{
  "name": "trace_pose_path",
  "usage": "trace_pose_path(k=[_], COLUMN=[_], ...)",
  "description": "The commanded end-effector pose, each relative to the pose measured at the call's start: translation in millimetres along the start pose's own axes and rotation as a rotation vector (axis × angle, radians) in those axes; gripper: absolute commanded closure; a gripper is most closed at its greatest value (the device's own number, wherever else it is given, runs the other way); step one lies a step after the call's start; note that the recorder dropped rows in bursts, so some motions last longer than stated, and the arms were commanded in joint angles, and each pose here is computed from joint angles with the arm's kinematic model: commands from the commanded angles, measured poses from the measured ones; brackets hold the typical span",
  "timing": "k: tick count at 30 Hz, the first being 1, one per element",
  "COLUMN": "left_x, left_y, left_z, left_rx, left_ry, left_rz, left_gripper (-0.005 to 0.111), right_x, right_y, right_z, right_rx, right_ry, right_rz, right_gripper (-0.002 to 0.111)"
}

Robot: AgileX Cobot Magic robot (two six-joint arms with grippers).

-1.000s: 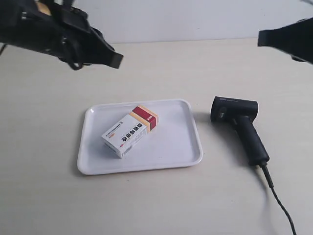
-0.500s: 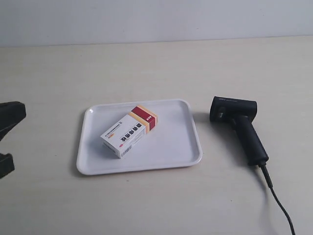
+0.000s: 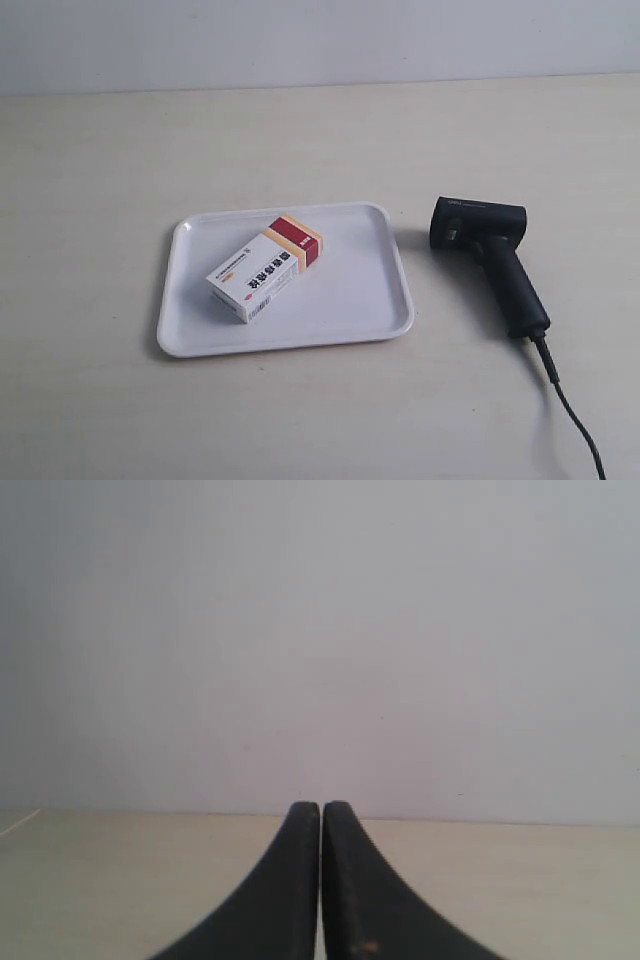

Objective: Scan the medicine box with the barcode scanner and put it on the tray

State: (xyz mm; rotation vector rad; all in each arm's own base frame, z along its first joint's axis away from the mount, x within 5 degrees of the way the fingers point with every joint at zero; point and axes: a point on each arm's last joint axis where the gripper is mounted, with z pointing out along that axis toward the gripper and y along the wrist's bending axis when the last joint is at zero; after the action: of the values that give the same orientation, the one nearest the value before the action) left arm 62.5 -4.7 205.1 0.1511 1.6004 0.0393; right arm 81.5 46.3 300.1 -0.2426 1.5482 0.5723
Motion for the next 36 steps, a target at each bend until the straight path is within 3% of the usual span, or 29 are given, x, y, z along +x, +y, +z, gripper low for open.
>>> trace_pose_path(k=[1, 9, 32, 36], left_x=[4.4, 15.9, 15.4, 15.6], left_y=[0.4, -1.3, -0.8, 1.4], left_z=[-5.4, -7.0, -6.9, -7.0], left_rx=[-0.018, -0.006, -0.013, -0.052], left_ry=[0.016, 0.139, 0.133, 0.136], left_rz=[-0.064, -0.076, -0.096, -0.098], left_gripper=[0.103, 0.103, 0.103, 0.103], right_x=[1.5, 1.4, 1.6, 1.6], right_y=[-0.5, -0.4, -0.6, -0.6], right_z=[-0.4, -0.4, -0.4, -0.4], right_rx=[0.002, 0.001, 0.004, 0.004], right_ry=[0.002, 0.001, 0.003, 0.003], right_rz=[-0.007, -0.007, -0.003, -0.003], right_gripper=[0.107, 0.107, 0.107, 0.107])
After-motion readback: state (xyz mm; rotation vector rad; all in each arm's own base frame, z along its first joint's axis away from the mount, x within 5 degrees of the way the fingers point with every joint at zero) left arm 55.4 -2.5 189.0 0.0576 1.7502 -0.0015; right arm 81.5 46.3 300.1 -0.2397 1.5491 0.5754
